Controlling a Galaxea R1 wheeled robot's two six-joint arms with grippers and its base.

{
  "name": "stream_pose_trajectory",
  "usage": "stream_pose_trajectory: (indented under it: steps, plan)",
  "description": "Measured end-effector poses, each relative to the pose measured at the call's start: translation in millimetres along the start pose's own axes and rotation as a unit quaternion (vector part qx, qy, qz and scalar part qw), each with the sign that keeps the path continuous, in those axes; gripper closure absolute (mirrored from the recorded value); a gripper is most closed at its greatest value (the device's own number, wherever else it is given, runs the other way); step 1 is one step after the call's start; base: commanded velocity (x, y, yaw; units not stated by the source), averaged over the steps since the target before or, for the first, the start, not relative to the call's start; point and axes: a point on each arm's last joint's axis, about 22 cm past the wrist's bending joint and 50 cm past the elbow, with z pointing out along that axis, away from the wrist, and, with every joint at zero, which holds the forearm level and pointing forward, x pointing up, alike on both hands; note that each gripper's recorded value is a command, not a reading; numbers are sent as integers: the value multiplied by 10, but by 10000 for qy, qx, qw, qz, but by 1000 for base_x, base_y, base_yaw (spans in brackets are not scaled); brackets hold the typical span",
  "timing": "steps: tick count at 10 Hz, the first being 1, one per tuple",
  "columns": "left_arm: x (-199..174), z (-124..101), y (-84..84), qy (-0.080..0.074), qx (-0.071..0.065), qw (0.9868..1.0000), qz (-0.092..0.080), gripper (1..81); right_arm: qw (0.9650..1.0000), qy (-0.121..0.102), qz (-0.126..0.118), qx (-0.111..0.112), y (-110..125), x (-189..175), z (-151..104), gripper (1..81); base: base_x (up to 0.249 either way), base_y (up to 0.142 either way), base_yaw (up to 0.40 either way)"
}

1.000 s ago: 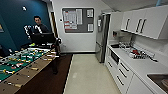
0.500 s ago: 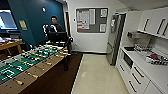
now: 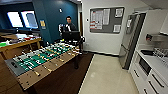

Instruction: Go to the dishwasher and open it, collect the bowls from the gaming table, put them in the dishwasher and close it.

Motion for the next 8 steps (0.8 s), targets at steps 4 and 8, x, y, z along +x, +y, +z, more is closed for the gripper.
stream_pose_trajectory:
  steps: [4,8]
  plan:
    - [-5,-1,-1,-6,1,10000,-2,10,10000,-12,-1,-3,2,-2,0,10,0,0,360]
    - [-30,-3,-3,-28,4,10000,-7,10,10000,-8,4,-12,14,-17,-2,10,0,0,361]
